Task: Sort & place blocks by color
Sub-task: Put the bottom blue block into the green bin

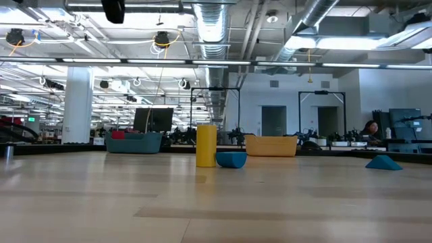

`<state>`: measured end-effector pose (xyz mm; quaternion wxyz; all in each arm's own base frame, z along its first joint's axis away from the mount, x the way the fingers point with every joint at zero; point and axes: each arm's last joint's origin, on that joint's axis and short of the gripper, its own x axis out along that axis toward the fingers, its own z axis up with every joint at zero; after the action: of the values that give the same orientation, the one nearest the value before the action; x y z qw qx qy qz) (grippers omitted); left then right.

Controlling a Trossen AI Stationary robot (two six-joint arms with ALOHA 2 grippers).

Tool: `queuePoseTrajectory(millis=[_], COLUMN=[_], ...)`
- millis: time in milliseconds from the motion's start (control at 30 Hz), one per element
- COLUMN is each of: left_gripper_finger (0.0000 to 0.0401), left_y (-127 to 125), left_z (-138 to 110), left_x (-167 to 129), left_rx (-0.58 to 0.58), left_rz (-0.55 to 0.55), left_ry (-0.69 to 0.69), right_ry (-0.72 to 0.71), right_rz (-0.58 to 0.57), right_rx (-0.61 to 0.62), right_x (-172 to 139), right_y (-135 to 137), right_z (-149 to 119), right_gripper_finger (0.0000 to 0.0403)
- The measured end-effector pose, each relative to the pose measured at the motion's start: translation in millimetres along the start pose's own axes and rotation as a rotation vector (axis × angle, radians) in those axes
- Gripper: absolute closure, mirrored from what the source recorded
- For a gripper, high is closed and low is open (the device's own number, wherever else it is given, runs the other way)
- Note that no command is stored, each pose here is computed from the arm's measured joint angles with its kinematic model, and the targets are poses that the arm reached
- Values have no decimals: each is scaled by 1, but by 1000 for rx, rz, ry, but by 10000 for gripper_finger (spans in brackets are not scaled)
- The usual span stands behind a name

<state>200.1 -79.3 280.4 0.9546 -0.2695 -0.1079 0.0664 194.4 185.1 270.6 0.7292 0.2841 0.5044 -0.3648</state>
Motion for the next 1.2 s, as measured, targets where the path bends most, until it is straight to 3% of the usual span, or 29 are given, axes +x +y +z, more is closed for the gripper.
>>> queuePoseTrajectory(millis=[100,300,367,633,800,1000,1200], left_gripper_finger=[168,168,168,168,168,168,168], left_y=[-12,-36,-43,-61,-59,-58,-52], left_z=[3,-3,-10,-42,-50,-49,-45], left_x=[-4,-4,-3,-1,0,-1,1], left_rx=[2,55,56,58,12,40,60], left_rz=[19,69,71,136,154,161,193], left_ry=[-14,76,112,191,208,213,208], right_ry=[-16,28,79,350,478,493,517], right_rz=[22,280,301,112,98,151,127], right_rx=[-3,61,70,62,-1,-184,-363], right_x=[3,30,39,69,78,61,56], right_y=[-11,-12,-14,-7,5,13,3], right_z=[1,-8,-15,-41,-67,-97,-130], right_gripper_finger=[193,193,193,193,193,193,196])
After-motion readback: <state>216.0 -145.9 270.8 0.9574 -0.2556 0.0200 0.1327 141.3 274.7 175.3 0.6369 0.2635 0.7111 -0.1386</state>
